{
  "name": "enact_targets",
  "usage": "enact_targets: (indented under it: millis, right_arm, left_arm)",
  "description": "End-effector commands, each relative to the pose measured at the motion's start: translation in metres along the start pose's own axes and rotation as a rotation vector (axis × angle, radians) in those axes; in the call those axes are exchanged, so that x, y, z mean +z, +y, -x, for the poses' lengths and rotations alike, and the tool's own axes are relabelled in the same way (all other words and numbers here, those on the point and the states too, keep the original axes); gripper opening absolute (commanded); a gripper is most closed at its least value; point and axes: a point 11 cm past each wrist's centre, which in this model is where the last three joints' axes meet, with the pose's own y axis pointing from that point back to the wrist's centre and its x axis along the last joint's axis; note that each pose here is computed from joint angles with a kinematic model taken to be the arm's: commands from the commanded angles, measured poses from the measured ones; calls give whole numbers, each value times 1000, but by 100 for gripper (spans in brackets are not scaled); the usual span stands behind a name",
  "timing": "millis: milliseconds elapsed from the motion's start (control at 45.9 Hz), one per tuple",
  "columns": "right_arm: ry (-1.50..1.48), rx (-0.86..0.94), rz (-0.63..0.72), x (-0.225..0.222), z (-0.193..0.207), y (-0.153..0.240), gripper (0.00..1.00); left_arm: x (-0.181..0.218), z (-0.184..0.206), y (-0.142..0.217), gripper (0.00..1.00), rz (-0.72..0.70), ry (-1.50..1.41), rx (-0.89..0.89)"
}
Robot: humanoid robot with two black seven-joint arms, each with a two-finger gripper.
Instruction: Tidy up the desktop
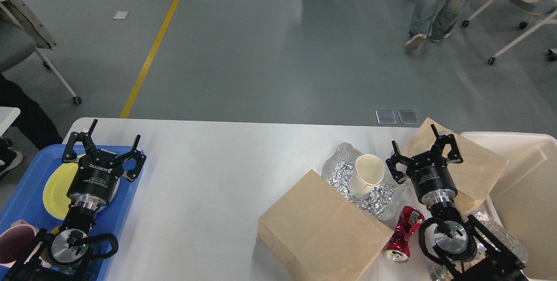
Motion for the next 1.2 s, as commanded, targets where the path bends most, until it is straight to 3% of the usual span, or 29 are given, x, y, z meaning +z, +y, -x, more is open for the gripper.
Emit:
enact_targets:
  millis: [0, 1177]
  right_arm:
    - [0, 0, 0, 0, 0, 0, 100]
    - [0, 0, 0, 0, 0, 0, 100]
  left_arm:
    - [1, -1, -1, 96, 27, 26, 5]
    - [1, -1, -1, 96, 29, 30, 6]
